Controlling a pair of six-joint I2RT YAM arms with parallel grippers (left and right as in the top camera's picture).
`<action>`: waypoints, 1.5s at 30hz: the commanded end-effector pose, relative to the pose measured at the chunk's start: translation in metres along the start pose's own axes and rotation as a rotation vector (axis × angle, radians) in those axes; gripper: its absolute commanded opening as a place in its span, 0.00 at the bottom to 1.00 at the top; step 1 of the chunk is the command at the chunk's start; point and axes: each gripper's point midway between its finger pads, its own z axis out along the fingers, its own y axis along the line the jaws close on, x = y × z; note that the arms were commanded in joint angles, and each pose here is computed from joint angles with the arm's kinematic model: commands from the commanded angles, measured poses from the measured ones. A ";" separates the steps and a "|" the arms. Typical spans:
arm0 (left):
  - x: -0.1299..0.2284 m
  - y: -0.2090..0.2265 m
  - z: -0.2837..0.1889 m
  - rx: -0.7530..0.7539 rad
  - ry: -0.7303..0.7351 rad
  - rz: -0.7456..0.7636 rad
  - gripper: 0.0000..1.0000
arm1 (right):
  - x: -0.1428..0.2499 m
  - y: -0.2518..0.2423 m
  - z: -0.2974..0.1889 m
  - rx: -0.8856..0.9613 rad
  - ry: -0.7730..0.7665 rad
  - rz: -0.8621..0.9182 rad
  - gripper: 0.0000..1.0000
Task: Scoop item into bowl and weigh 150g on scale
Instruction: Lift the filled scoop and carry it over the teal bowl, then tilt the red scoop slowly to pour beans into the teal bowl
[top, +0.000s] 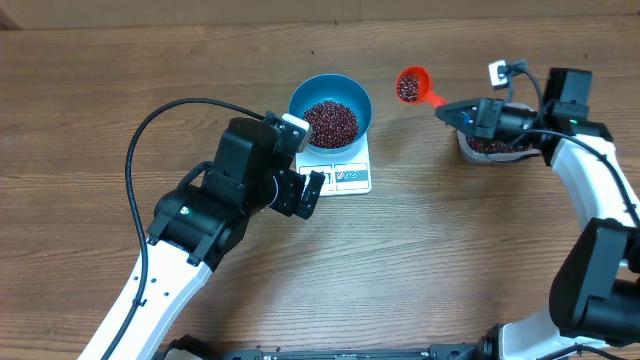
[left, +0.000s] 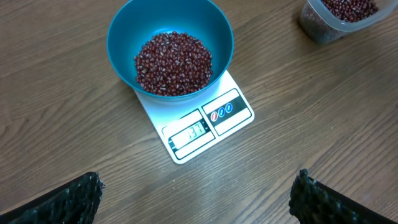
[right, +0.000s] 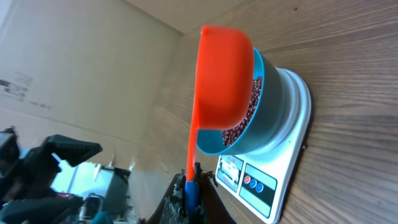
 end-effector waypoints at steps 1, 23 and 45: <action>0.004 0.001 0.003 0.004 0.014 0.017 1.00 | 0.002 0.001 0.016 0.033 0.018 -0.011 0.04; 0.004 0.001 0.003 0.004 0.014 0.017 0.99 | 0.015 0.005 0.094 0.242 0.074 -0.209 0.04; 0.004 0.001 0.003 0.004 0.014 0.017 1.00 | 0.019 0.008 0.105 0.243 0.122 -0.560 0.04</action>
